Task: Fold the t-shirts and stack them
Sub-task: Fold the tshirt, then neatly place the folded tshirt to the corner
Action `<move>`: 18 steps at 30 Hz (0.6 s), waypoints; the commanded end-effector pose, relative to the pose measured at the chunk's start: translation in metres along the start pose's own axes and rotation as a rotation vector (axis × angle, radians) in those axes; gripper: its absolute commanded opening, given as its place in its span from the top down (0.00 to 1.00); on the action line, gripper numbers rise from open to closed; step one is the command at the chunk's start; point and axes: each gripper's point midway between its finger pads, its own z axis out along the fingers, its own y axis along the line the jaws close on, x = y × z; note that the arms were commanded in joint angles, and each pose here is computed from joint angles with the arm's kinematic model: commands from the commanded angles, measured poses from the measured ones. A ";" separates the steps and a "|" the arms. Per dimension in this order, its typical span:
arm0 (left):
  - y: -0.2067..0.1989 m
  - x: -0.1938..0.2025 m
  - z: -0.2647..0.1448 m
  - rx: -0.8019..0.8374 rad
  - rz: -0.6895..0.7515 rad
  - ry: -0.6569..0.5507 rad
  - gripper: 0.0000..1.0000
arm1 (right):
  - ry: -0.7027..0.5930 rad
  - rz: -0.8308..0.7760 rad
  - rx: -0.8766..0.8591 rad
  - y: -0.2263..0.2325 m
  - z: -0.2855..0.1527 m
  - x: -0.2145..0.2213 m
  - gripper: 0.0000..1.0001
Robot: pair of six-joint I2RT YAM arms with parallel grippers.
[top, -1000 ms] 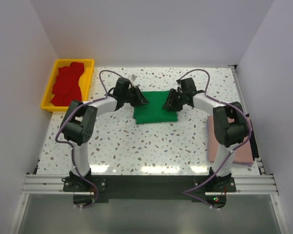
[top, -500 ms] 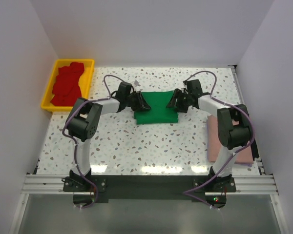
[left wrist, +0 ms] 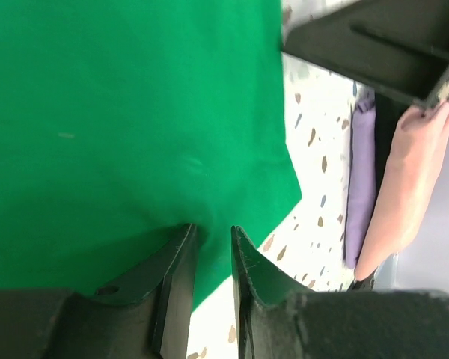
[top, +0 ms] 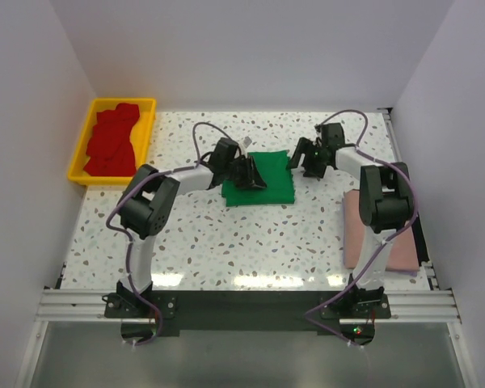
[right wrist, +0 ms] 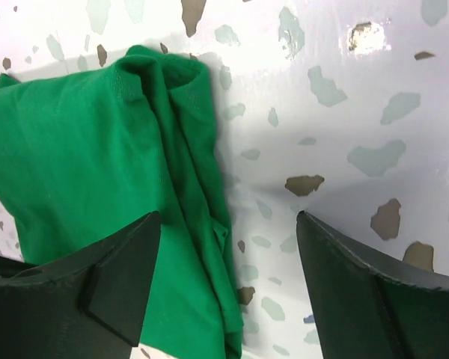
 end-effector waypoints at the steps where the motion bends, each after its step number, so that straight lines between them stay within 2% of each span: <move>1: -0.016 0.007 0.011 0.002 0.052 0.019 0.71 | -0.009 -0.038 -0.025 0.008 0.009 -0.004 0.22; 12: -0.018 0.016 0.017 -0.017 0.066 0.034 0.72 | 0.052 -0.099 0.026 0.031 0.034 0.032 0.20; 18: -0.018 0.016 0.016 -0.016 0.068 0.036 0.72 | 0.085 -0.059 0.117 0.018 0.048 0.046 0.26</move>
